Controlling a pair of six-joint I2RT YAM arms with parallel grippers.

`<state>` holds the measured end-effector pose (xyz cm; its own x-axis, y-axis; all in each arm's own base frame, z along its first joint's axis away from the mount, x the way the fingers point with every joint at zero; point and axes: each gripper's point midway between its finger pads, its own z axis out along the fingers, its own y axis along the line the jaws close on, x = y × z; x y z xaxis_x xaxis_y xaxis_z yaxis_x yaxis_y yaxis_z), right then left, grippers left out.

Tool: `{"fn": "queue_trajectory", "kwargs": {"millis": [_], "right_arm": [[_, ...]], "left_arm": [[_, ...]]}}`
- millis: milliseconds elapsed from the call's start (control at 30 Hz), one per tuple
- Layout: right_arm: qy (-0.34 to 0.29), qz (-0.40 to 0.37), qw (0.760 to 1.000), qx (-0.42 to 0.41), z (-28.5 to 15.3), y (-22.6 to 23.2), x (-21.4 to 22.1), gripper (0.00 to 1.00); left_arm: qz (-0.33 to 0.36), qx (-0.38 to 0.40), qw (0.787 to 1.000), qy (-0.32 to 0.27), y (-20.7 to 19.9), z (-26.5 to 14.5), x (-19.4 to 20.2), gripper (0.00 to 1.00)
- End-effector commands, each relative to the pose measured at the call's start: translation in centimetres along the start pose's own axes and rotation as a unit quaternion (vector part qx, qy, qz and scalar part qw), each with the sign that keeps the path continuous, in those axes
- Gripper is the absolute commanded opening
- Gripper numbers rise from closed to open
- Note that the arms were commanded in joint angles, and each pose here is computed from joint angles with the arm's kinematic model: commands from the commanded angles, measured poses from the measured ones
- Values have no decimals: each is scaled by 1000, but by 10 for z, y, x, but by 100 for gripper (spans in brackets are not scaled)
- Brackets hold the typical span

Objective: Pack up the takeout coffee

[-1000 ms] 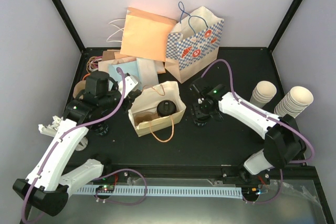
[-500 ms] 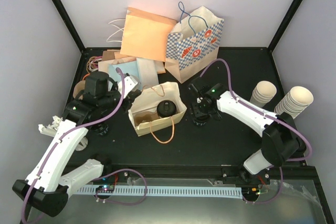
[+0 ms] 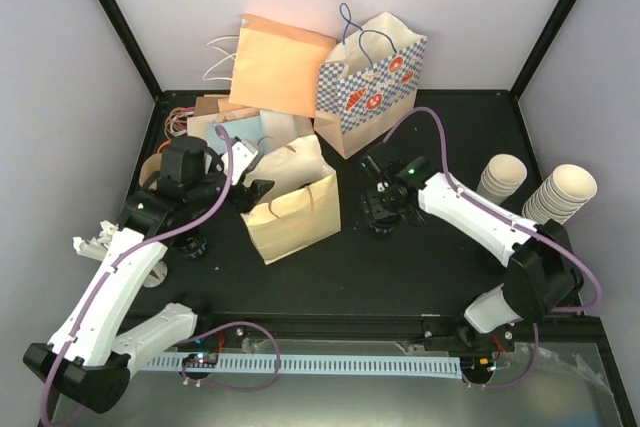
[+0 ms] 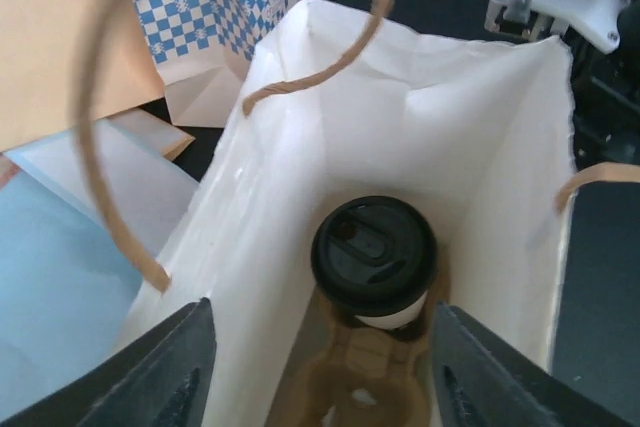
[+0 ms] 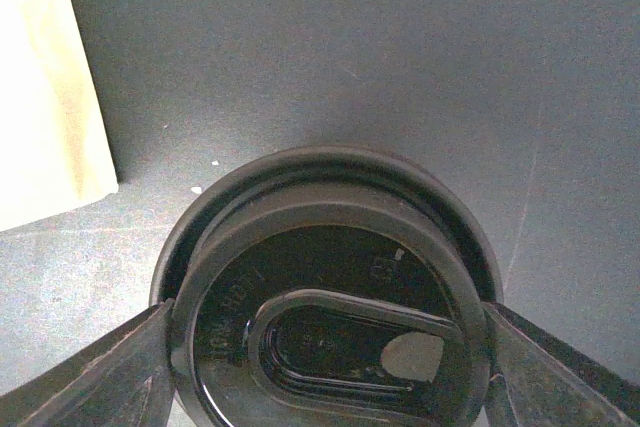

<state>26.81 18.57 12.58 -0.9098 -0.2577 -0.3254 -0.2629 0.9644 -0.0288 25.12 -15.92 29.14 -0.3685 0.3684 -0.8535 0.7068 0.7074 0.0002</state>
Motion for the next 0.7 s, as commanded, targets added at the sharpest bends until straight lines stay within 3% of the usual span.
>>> {"fn": "queue_trajectory", "kwargs": {"millis": [0, 133, 333, 533, 667], "right_arm": [[-28, 2, 1000, 7, -16, -7, -9, 80], [-37, 0, 999, 7, -23, -9, -8, 80], [-63, 3, 998, 10, -40, -19, -10, 80], [-84, 6, 996, 5, -55, -25, -9, 80], [-93, 8, 996, -5, -62, -24, -9, 80]], "left_arm": [[16, -12, 999, -41, -2, -23, -28, 67], [41, -24, 997, -62, -1, -35, -44, 82], [95, 10, 994, -59, -8, -32, -67, 89], [149, 87, 984, 43, -23, 6, -66, 89], [179, 84, 976, 92, -22, 36, -78, 89]]}}
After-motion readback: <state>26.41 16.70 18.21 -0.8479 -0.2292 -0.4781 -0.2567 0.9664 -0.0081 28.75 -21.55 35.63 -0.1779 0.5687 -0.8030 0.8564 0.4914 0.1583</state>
